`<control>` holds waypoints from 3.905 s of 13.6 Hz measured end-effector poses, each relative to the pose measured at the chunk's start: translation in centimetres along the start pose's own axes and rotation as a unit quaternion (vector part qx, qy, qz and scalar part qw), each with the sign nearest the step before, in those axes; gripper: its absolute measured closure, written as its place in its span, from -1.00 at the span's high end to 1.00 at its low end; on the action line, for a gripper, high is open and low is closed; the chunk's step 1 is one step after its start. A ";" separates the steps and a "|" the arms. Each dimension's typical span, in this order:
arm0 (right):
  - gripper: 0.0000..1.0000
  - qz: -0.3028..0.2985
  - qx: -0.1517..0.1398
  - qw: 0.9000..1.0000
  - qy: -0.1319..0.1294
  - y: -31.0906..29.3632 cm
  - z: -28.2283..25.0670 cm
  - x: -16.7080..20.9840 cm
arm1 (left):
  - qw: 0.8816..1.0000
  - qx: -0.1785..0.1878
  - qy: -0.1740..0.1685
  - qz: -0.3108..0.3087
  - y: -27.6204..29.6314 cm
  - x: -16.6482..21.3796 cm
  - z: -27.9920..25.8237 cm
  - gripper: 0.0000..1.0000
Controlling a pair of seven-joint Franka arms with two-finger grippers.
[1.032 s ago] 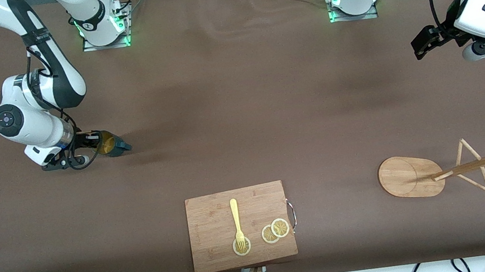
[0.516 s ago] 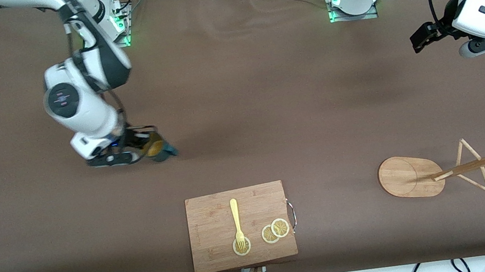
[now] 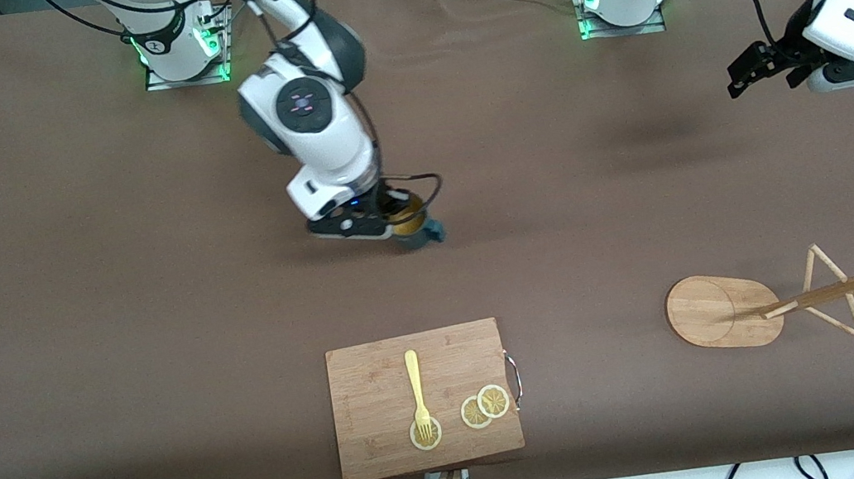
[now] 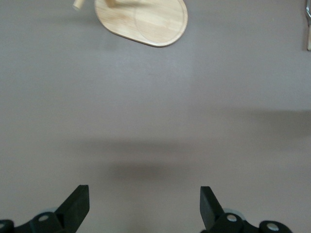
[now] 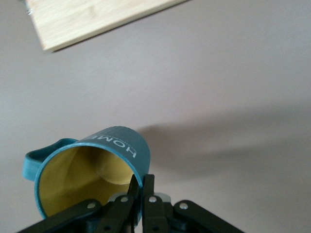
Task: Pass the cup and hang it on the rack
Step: 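Carry the mug toward the middle while the left gripper approaches, then grasp the mug with the left gripper while the right gripper releases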
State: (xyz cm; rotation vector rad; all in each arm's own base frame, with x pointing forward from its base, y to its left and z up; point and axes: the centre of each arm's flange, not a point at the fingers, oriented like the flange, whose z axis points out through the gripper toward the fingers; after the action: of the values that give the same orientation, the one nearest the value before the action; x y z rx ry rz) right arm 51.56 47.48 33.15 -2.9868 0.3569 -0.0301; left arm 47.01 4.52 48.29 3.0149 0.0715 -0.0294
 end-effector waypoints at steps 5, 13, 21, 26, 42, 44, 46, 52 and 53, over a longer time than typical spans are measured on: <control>-0.91 -0.018 0.013 1.000 -0.010 -6.1 3.5 -4.2 | 0.989 -0.087 0.000 0.119 -5.5 -0.2 4.1 1.00; -0.91 -0.102 0.011 0.995 -0.022 -10.0 7.6 -12.1 | 0.905 -0.284 0.046 0.313 -12.4 0.5 17.8 1.00; -0.16 -0.136 0.014 0.991 -0.016 -10.5 8.0 -11.6 | 0.755 -0.399 0.148 0.499 -6.7 0.9 24.6 1.00; 0.90 -0.147 -0.015 0.989 -0.023 -9.7 1.9 -5.3 | 0.672 -0.421 0.224 0.566 0.1 1.7 30.7 1.00; 1.00 -0.207 -0.075 0.972 -0.080 13.2 -13.7 17.2 | 0.557 -0.451 0.317 0.621 16.1 -3.3 42.8 1.00; 1.00 -0.181 -0.078 0.977 -0.083 16.6 -15.6 18.9 | 0.551 -0.448 0.320 0.627 16.2 -3.3 43.0 1.00; 1.00 -0.168 -0.084 0.978 -0.096 19.7 -17.5 19.9 | 0.548 -0.443 0.324 0.631 16.2 -3.0 42.9 0.87; 1.00 -0.128 -0.099 0.983 -0.087 30.2 -25.9 22.1 | 0.548 -0.432 0.329 0.636 15.5 -2.6 42.9 -0.44; 1.00 -0.122 -0.096 0.985 -0.078 32.0 -27.8 22.2 | 0.550 -0.428 0.333 0.635 14.9 -2.3 42.9 -0.59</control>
State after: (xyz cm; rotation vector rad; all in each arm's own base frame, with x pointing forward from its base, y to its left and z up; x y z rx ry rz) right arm 64.66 7.80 56.44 -3.1766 -0.0276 0.2243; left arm 44.71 -15.76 7.66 1.3303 -1.4649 0.9283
